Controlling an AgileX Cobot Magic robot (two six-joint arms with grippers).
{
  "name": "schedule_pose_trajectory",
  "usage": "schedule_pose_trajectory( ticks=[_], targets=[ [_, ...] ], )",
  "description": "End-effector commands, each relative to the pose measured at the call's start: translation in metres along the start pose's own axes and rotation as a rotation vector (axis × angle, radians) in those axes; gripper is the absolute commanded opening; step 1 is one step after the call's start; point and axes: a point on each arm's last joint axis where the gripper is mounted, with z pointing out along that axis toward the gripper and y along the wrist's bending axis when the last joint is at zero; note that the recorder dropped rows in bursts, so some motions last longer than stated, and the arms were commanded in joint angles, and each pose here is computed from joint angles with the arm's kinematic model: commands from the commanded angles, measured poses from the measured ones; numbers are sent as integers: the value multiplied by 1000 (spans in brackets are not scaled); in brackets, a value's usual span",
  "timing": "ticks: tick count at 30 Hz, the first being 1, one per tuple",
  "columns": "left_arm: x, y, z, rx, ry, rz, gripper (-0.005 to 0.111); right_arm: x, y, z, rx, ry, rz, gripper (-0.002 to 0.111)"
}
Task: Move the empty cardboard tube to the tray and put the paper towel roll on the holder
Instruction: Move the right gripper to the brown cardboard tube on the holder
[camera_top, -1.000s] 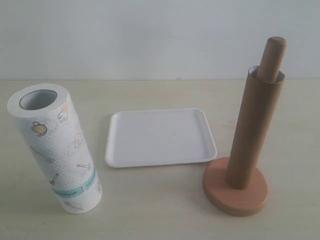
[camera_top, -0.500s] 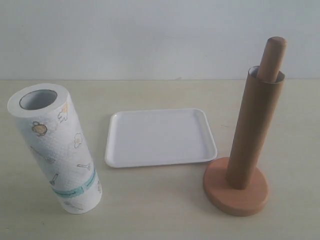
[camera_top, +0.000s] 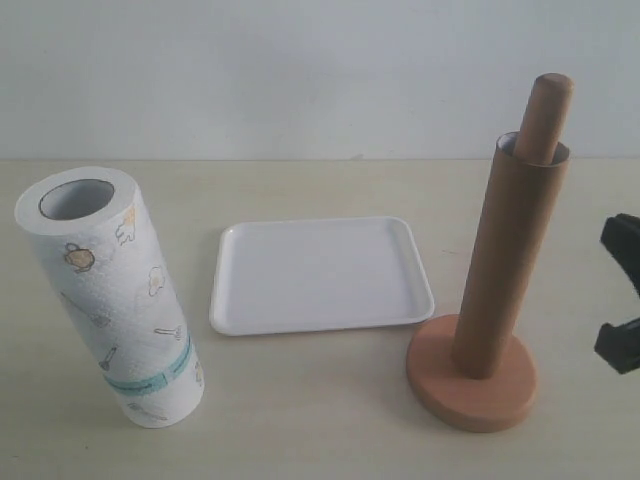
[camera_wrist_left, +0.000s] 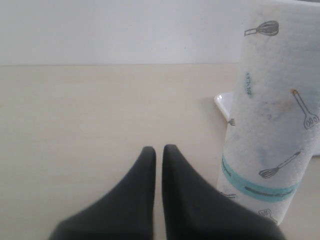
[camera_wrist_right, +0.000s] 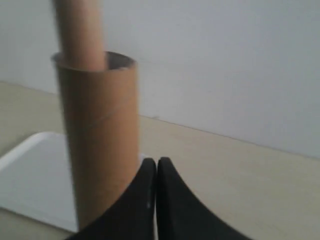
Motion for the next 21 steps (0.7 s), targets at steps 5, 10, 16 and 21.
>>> schedule_pose_trajectory(
  ticks=[5,10,16,21],
  targets=[
    [1,0,0,0,0,-16,5,5,27,-3,-313,83,81,11],
    [1,0,0,0,0,-16,5,9,29,-5,-325,157,223,93],
    [1,0,0,0,0,-16,5,9,29,-4,-323,152,197,105],
    [1,0,0,0,0,-16,5,8,23,-2,-261,111,105,105]
  ],
)
